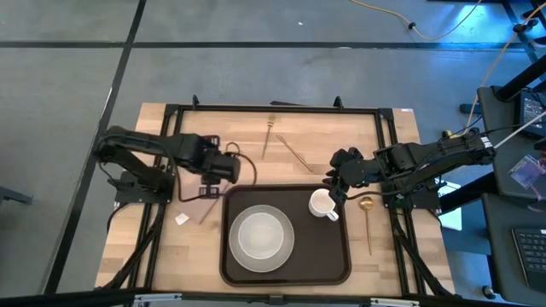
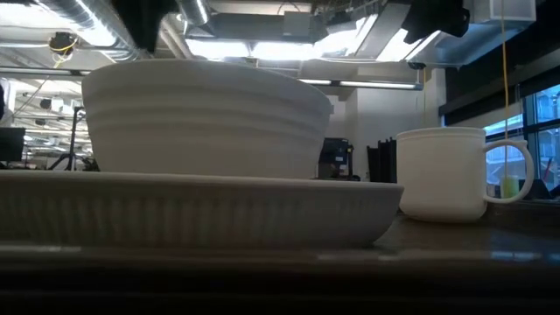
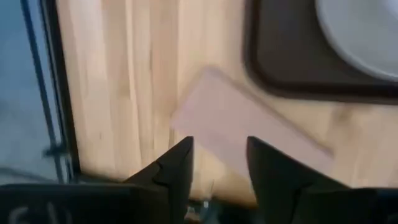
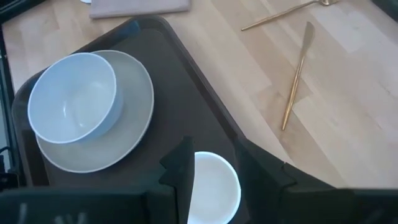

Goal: Set up tray
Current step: Put the brown napkin on the black serving tray to the right of the gray plate

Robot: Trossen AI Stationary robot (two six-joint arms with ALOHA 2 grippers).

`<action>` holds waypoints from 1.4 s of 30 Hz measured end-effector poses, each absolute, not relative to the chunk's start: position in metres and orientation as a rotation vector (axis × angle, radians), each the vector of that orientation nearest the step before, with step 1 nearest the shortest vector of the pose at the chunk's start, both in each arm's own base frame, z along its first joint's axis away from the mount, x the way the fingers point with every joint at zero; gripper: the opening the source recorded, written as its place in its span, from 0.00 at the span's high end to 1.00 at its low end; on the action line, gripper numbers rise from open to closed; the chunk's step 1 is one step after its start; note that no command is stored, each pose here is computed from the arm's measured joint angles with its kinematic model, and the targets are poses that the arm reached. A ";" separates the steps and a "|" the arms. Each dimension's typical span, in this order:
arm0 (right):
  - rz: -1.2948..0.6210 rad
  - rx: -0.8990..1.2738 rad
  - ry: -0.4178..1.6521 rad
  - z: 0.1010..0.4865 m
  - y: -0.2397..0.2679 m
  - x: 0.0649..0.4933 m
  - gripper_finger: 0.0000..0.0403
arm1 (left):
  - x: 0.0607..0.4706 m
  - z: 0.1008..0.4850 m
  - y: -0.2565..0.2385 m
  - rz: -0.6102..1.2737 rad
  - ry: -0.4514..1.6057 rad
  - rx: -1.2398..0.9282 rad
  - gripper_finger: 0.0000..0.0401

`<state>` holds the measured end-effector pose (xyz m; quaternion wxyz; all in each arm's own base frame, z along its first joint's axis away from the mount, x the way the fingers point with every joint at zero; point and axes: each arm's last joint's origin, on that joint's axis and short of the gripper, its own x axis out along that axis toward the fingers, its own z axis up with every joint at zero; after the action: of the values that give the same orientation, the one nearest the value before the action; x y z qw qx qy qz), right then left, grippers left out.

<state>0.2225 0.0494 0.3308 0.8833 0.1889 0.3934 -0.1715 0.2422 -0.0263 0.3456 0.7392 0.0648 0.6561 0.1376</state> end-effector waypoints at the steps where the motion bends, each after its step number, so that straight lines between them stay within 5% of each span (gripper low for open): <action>1: -0.358 0.393 0.819 0.331 0.049 0.222 0.71 | 0.238 0.340 -0.024 0.349 1.447 0.101 0.65; 11: -0.426 0.384 0.775 0.332 0.047 0.223 0.71 | 0.212 0.255 0.010 0.608 1.489 -0.225 0.65; 18: -0.445 0.416 0.768 0.332 0.046 0.223 0.71 | 0.195 0.210 0.022 0.705 1.579 -0.247 0.65; 30: -0.460 0.452 0.760 0.332 0.046 0.223 0.71 | 0.194 0.206 0.023 0.739 1.569 -0.345 0.63; 42: -0.472 0.481 0.754 0.332 0.046 0.223 0.71 | 0.195 0.205 0.024 0.840 1.516 -0.422 0.41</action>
<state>0.2234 0.0458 0.3317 0.8749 0.2304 0.3609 -0.2262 0.1954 0.0237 0.2054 0.6282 -0.1839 0.6613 0.3664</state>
